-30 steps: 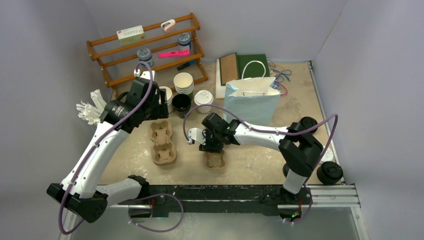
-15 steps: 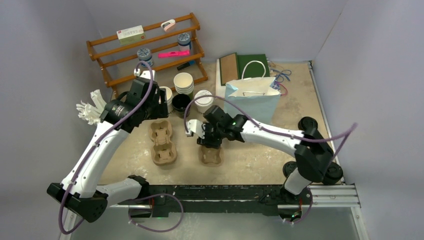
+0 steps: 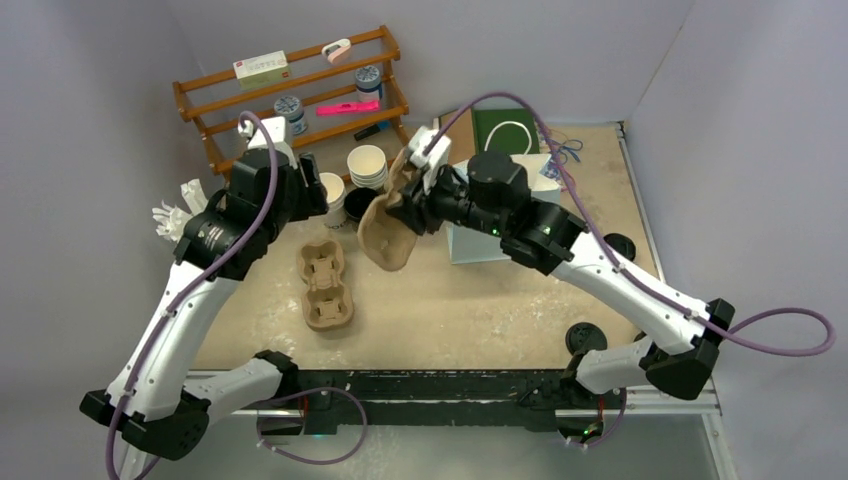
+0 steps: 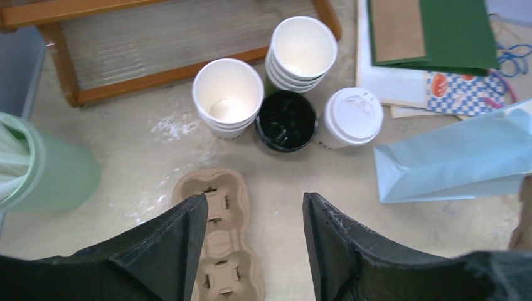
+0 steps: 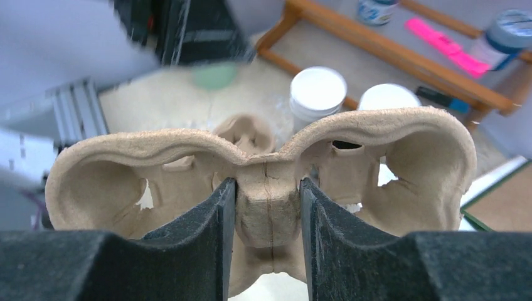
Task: Pack the takeout coffee
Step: Pick up the cup tray from the center of the board, then place the cup tray in the takeout bag.
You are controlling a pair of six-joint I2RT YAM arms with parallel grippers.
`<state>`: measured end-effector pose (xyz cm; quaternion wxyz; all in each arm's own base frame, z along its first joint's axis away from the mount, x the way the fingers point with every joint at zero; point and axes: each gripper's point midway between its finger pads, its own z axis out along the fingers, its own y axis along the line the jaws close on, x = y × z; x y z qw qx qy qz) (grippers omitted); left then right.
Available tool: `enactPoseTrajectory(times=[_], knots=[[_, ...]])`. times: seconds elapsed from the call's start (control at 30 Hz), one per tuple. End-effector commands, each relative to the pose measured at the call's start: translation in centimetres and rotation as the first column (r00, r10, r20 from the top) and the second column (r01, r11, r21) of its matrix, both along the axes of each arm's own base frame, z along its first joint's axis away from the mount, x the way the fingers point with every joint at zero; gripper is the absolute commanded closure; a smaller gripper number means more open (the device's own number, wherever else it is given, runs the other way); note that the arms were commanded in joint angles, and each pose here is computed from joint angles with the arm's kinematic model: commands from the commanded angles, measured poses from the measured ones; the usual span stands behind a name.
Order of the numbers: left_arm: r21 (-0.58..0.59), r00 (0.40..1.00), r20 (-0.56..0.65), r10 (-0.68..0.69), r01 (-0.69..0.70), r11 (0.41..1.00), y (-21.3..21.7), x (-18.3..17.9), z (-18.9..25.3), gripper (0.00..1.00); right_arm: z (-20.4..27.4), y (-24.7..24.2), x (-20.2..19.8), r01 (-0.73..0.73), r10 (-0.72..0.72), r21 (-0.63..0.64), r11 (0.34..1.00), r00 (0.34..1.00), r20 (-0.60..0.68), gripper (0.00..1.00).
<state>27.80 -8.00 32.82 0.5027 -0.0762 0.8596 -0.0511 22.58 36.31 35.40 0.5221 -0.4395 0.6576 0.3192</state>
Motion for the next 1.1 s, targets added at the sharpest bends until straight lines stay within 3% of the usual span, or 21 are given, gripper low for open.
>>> enactPoseTrajectory(times=[0.0, 0.1, 0.23, 0.47, 0.7, 0.87, 1.07], knots=[[-0.113, 0.992, 0.071, -0.104, 0.111, 0.987, -3.7, 2.6, 1.7, 0.41, 7.6, -3.1, 3.1, 0.297, -0.282, 0.219, 0.929, 0.954, -0.098, 0.71], [-0.205, 0.971, 0.099, -0.219, 0.235, 0.950, -7.2, 3.5, 1.9, 0.44, 10.1, -5.8, 4.6, 0.441, -0.414, 0.276, 0.854, 0.898, -0.151, 0.74], [-0.326, 0.934, 0.130, -0.334, 0.358, 0.875, -11.3, 4.6, 2.1, 0.46, 12.0, -9.8, 6.5, 0.577, -0.533, 0.319, 0.751, 0.816, -0.222, 0.70], [-0.411, 0.872, 0.209, -0.443, 0.490, 0.769, -18.1, 6.0, 2.7, 0.46, 11.4, -12.9, 9.4, 0.670, -0.594, 0.260, 0.695, 0.739, -0.318, 0.70], [-0.469, 0.819, 0.259, -0.512, 0.570, 0.674, -24.0, 6.1, 2.5, 0.39, 10.9, -15.4, 11.2, 0.686, -0.507, 0.304, 0.661, 0.707, -0.493, 0.74], [-0.472, 0.808, 0.212, -0.550, 0.577, 0.666, -25.5, 6.4, 0.7, 0.35, 10.4, -16.4, 11.0, 0.663, -0.386, 0.366, 0.653, 0.707, -0.593, 0.76], [-0.479, 0.796, 0.151, -0.586, 0.578, 0.661, -26.8, 6.6, -1.8, 0.38, 9.3, -16.9, 11.0, 0.639, -0.279, 0.407, 0.653, 0.702, -0.655, 0.78]])
